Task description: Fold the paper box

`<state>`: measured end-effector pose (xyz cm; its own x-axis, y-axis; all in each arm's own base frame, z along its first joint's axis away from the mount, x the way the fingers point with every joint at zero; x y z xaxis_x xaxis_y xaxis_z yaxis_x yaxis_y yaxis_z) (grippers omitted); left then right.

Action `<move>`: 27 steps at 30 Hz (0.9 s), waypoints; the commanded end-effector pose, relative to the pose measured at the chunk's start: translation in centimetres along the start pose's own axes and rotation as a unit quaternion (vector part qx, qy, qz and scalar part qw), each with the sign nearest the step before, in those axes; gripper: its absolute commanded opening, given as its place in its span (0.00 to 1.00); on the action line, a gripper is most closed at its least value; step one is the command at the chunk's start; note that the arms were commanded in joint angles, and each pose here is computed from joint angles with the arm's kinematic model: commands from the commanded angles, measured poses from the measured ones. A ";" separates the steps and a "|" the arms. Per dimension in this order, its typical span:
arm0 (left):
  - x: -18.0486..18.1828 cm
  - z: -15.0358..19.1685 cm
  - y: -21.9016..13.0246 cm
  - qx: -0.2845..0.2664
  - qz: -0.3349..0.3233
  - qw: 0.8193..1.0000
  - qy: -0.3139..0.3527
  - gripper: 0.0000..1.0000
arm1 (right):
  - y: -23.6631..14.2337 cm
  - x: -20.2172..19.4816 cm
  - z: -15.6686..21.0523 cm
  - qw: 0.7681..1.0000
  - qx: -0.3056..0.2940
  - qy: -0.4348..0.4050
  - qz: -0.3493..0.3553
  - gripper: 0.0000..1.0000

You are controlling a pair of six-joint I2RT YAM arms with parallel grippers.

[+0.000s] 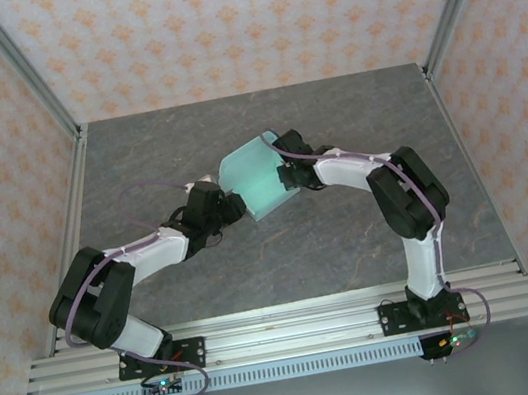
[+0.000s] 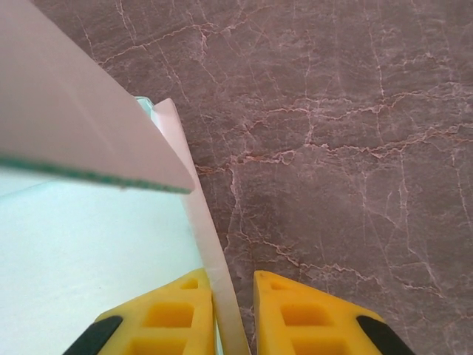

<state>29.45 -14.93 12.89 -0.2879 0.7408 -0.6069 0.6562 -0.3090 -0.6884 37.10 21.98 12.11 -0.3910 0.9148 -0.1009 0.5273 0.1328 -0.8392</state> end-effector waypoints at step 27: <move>1.7 0.4 -0.1 -0.003 -0.045 0.999 0.024 0.51 | 1.2 1.3 3.7 0.975 0.108 -0.127 0.144 0.18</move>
<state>28.97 -14.45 12.19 -0.3051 0.7703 -0.5600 0.6390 -0.2704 -0.7201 36.41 24.21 11.74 -0.3491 0.8730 -0.3405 0.6102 -0.0639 -0.7896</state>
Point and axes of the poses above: each hand's point on the last joint's axis, 136 mm out from that joint toward the fingers, its own y axis out along the fingers, its own x axis along the line the jaws close on, z = x × y, the point moved 9 cm from there along -y, back along the fingers, and after that the axes turned 13 degrees about -y, right-handed, at the moved point
